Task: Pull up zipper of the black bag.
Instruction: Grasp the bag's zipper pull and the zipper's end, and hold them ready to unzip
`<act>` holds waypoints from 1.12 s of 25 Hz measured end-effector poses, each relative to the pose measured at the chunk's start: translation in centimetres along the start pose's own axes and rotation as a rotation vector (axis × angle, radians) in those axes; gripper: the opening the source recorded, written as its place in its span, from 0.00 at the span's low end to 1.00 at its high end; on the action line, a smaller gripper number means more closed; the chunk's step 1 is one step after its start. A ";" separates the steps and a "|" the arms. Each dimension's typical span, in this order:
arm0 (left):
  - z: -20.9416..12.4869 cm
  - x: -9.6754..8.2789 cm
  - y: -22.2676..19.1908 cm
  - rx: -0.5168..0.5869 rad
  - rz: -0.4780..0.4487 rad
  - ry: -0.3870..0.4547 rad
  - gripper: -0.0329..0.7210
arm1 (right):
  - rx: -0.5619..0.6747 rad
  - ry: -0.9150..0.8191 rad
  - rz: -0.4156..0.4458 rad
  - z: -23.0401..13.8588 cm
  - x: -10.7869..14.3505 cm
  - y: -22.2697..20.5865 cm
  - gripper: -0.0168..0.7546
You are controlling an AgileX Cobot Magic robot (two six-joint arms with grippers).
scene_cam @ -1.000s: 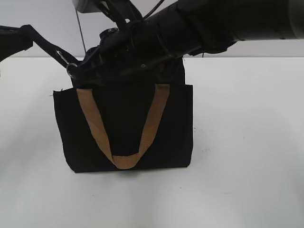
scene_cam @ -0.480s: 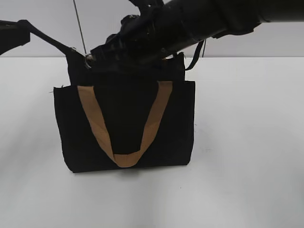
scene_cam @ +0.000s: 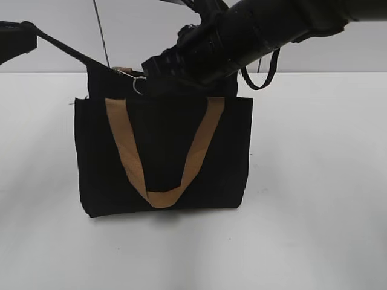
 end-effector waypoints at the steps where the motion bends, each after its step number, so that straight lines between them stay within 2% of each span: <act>1: 0.1 0.0 0.0 -0.004 0.003 0.001 0.07 | 0.006 -0.005 -0.004 -0.1 -0.3 0.1 0.02; 8: 0.5 0.1 0.3 -0.010 0.017 -0.011 0.07 | 0.005 -0.034 -0.028 0.2 -1.2 1.3 0.02; 14: 0.7 0.6 0.5 -0.009 0.051 -0.005 0.07 | 0.041 -0.057 -0.067 -0.3 -3.3 2.4 0.02; 20: 0.7 0.7 0.5 -0.007 0.055 -0.004 0.07 | 0.029 -0.065 -0.090 0.2 -4.0 4.1 0.02; 28: 0.7 0.7 0.5 -0.009 0.059 0.001 0.07 | 0.021 -0.124 -0.141 0.3 -6.5 5.9 0.02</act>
Point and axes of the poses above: a point on each arm's last joint axis where the gripper is mounted, y pointing back along that axis away from the gripper, x along the wrist's bending axis when the last joint is at zero, z = x × y, the point moved 9 cm from there along -y, pointing out along that axis toward the gripper, and after that the axes turned 3 degrees about -y, right-handed, at the moved point
